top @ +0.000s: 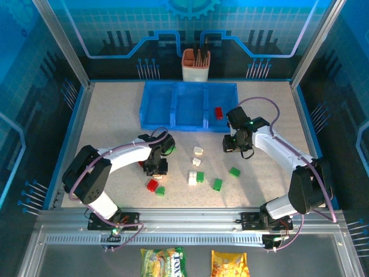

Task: Sort the legos into containers by color
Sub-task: Pick up the lego from the middle-left of the table, then place the lego in the container.

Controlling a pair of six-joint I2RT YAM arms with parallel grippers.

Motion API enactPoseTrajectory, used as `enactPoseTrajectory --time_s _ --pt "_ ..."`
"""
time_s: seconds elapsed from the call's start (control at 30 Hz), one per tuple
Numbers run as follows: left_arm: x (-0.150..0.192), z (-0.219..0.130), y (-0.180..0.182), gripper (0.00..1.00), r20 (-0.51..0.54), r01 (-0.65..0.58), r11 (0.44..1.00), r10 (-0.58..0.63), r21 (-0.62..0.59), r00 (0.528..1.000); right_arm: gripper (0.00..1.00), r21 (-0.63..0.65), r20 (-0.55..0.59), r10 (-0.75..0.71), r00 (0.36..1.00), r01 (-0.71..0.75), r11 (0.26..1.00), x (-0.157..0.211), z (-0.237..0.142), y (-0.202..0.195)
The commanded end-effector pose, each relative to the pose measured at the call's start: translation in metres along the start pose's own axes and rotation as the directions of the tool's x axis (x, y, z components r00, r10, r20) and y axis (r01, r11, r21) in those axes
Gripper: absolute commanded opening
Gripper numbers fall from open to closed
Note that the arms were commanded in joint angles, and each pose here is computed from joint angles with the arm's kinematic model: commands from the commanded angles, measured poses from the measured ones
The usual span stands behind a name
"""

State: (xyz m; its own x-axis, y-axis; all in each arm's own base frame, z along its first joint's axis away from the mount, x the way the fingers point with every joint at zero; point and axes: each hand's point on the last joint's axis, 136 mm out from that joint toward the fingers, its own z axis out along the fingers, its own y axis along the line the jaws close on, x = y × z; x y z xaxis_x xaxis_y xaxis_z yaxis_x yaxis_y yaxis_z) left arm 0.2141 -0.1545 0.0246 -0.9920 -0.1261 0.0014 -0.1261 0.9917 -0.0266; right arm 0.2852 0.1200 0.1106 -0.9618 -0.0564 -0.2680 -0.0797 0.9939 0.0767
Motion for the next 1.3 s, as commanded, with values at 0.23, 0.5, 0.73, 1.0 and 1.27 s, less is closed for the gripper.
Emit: enactPoseTrajectory --time_s 0.23,0.5,0.73,1.0,1.27 --pt "-0.028 -0.05 -0.004 0.32 0.096 -0.071 0.997 0.071 -0.006 0.993 0.43 0.016 0.007 0.002 1.0 -0.002 1.0 0.006 -0.015 0.001" --pt "-0.065 -0.076 -0.005 0.32 0.156 -0.101 0.995 0.096 0.02 0.983 0.43 0.037 0.014 0.014 1.0 -0.014 0.999 0.014 -0.025 -0.005" --pt "-0.108 -0.094 -0.003 0.32 0.211 -0.131 0.991 0.124 0.02 0.97 0.43 0.056 0.024 0.029 0.999 -0.03 0.998 0.019 -0.034 -0.01" --pt "-0.161 -0.107 -0.001 0.32 0.261 -0.151 0.989 0.143 0.009 0.955 0.44 0.067 0.02 0.048 0.999 -0.05 0.997 0.031 -0.038 -0.012" --pt "-0.215 -0.098 0.002 0.32 0.316 -0.166 0.986 0.164 -0.022 0.934 0.44 0.086 0.018 0.053 0.998 -0.054 0.995 0.042 -0.046 -0.015"
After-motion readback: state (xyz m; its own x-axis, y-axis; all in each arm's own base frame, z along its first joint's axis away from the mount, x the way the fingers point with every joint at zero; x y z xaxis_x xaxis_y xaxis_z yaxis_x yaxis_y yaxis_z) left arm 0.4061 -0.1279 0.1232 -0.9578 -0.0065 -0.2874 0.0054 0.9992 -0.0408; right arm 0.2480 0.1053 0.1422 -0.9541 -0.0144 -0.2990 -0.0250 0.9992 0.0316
